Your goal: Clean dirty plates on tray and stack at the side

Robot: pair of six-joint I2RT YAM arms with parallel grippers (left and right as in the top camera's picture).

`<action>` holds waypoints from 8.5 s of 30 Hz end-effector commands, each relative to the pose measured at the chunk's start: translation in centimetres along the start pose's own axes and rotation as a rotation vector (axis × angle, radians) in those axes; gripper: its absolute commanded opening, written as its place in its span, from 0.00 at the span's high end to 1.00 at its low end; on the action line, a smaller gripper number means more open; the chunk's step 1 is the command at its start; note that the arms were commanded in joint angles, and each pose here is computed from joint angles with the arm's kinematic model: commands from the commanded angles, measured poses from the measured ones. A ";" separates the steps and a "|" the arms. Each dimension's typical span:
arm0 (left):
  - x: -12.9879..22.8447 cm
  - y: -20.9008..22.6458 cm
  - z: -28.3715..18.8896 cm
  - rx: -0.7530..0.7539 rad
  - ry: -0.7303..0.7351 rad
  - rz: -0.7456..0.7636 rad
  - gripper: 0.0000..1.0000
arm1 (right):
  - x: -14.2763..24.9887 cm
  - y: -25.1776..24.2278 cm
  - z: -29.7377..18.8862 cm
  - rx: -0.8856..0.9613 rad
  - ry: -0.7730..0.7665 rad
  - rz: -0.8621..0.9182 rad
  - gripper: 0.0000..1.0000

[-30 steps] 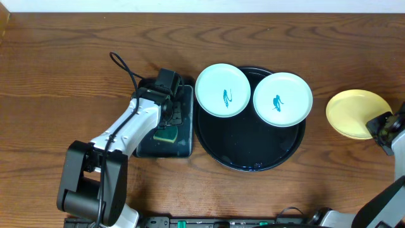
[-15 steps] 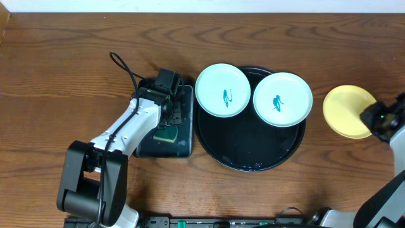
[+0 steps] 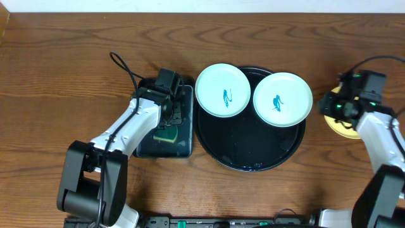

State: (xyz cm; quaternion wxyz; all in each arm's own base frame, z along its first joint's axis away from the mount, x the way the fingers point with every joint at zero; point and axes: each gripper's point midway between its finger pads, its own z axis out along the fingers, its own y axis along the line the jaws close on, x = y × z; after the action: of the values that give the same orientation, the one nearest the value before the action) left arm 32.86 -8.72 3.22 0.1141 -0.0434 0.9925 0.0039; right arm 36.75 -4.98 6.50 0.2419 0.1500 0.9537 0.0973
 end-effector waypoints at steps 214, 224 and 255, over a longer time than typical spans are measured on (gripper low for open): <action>-1.5 -0.2 -7.3 0.093 -0.178 -0.013 0.92 | 15.8 7.5 3.5 0.028 0.426 -0.072 0.99; -1.6 -0.2 -7.3 0.094 -0.181 -0.013 0.92 | 15.8 7.5 3.5 0.028 0.426 -0.072 0.99; -10.8 -0.7 -11.1 0.099 -0.600 -0.087 0.90 | 15.8 7.5 3.5 0.028 0.426 -0.072 0.99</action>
State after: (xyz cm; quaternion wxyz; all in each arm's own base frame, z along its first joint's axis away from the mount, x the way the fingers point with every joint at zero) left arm 40.42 -9.18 15.65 0.3911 -0.0729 0.9163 -0.0458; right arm 28.32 8.12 0.03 0.0630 0.0905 0.9860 0.1251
